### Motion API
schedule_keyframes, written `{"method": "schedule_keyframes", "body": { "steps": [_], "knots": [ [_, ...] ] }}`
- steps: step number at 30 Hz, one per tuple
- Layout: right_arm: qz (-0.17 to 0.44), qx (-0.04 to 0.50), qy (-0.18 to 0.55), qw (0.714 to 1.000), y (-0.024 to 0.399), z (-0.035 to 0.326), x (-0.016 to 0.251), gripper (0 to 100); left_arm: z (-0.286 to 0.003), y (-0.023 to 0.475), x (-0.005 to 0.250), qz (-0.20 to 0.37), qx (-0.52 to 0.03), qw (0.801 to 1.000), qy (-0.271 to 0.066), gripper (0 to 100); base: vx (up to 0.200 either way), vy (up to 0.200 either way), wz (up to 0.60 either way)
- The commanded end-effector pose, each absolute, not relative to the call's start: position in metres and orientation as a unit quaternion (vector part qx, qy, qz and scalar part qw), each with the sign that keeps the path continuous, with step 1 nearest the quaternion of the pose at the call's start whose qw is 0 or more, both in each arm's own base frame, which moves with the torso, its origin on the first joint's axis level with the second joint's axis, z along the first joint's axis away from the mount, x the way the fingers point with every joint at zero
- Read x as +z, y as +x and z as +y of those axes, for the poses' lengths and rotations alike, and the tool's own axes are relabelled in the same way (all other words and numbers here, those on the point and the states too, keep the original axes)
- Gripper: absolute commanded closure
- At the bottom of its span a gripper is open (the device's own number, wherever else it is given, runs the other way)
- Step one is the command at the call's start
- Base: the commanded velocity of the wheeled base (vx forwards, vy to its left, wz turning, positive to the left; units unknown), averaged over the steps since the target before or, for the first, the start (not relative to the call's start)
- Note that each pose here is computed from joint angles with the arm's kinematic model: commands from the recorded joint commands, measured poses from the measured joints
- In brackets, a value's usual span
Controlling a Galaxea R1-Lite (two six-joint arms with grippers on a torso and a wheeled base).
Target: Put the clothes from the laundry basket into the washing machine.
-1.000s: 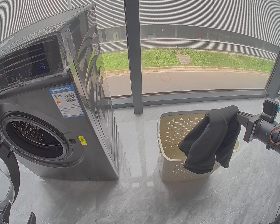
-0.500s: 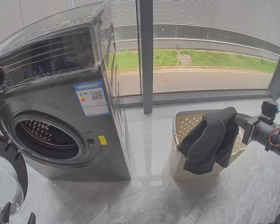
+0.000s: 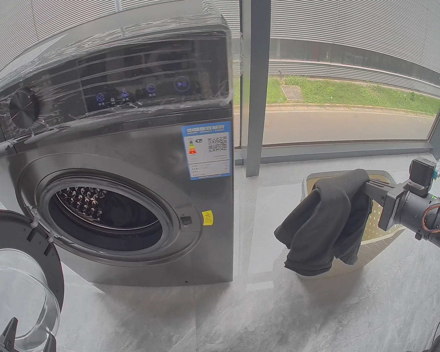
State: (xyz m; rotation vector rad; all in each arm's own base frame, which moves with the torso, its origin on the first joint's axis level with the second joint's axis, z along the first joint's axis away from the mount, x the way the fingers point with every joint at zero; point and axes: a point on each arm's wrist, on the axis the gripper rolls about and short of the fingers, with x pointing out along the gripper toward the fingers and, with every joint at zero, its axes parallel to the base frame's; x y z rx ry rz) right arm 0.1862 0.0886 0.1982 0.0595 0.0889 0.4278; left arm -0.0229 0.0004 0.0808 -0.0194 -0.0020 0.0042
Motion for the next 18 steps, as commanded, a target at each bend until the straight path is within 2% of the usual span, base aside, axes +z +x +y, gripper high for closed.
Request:
{"method": "schedule_keyframes", "body": {
  "steps": [1, 9, 18],
  "knots": [
    [0.044, 0.219, 0.029, 0.974, 0.1848, 0.0912, 0.1981, 100, 0.0004, -0.0227, 0.0760, 0.001, 0.002, 1.000, -0.010, 0, 0.000, 0.000, 0.00],
    [0.044, 0.221, 0.029, 0.974, 0.1847, 0.0916, 0.1981, 100, 0.0003, -0.0227, 0.0760, 0.001, 0.002, 1.000, -0.007, 0, 0.000, 0.000, 0.00],
    [0.047, 0.225, 0.029, 0.973, 0.1838, 0.0932, 0.1970, 100, 0.0003, -0.0227, 0.0760, 0.001, 0.002, 1.000, -0.007, 0, -0.200, 0.000, 0.00]
  ]
}}
